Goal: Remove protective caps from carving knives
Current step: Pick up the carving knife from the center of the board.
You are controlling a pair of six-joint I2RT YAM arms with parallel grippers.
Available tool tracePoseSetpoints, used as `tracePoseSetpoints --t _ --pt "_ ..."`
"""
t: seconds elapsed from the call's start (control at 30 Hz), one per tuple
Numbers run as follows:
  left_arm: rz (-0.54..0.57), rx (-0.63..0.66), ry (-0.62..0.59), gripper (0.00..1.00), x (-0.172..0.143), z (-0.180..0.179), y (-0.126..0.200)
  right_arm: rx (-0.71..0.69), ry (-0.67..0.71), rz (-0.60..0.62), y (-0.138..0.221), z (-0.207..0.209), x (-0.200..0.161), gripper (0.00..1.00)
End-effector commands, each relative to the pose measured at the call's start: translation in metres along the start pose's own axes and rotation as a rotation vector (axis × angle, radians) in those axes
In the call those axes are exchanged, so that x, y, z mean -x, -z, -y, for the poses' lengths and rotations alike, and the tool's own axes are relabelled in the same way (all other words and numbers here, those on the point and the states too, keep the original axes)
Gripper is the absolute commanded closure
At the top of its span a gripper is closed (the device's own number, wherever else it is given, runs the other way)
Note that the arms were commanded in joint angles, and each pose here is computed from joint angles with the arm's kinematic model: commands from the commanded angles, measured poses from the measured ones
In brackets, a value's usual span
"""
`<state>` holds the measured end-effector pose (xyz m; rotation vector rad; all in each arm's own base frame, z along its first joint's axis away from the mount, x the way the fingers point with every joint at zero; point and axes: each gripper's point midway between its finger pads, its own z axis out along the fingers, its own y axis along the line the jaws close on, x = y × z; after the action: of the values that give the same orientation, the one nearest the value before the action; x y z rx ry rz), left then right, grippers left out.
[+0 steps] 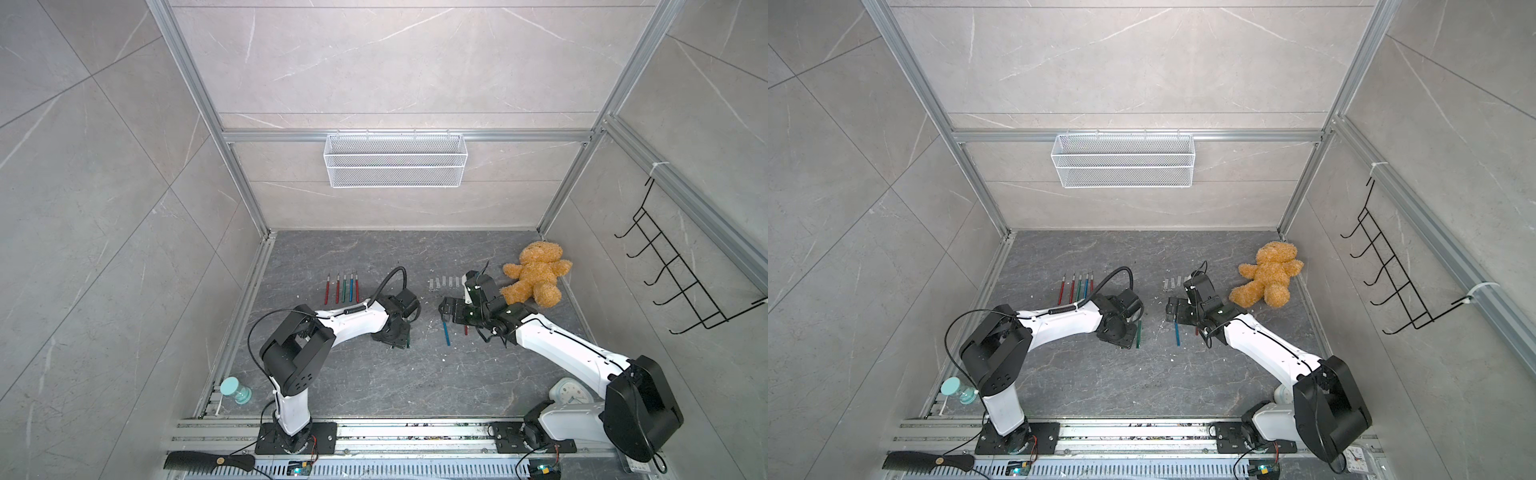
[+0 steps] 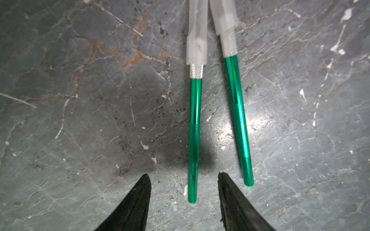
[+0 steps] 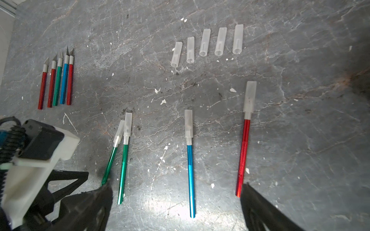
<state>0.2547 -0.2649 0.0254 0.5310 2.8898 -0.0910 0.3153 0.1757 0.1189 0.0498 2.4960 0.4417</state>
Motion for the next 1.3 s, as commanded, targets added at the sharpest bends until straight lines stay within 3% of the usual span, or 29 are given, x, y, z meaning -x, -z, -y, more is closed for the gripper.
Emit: tracePoseSetpoints --t 0.0,0.77,1.27 --pt "0.035 -0.003 0.009 0.47 0.013 0.004 0.001 0.029 -0.002 0.026 0.003 -0.005 0.002 0.0" --pt "-0.03 0.006 0.003 0.81 0.0 0.004 -0.019 0.056 0.003 0.037 -0.004 -0.006 -0.001 0.01" --pt "-0.012 0.032 0.015 0.92 -0.007 -0.007 -0.008 0.052 0.007 0.033 -0.006 -0.006 -0.001 0.01"
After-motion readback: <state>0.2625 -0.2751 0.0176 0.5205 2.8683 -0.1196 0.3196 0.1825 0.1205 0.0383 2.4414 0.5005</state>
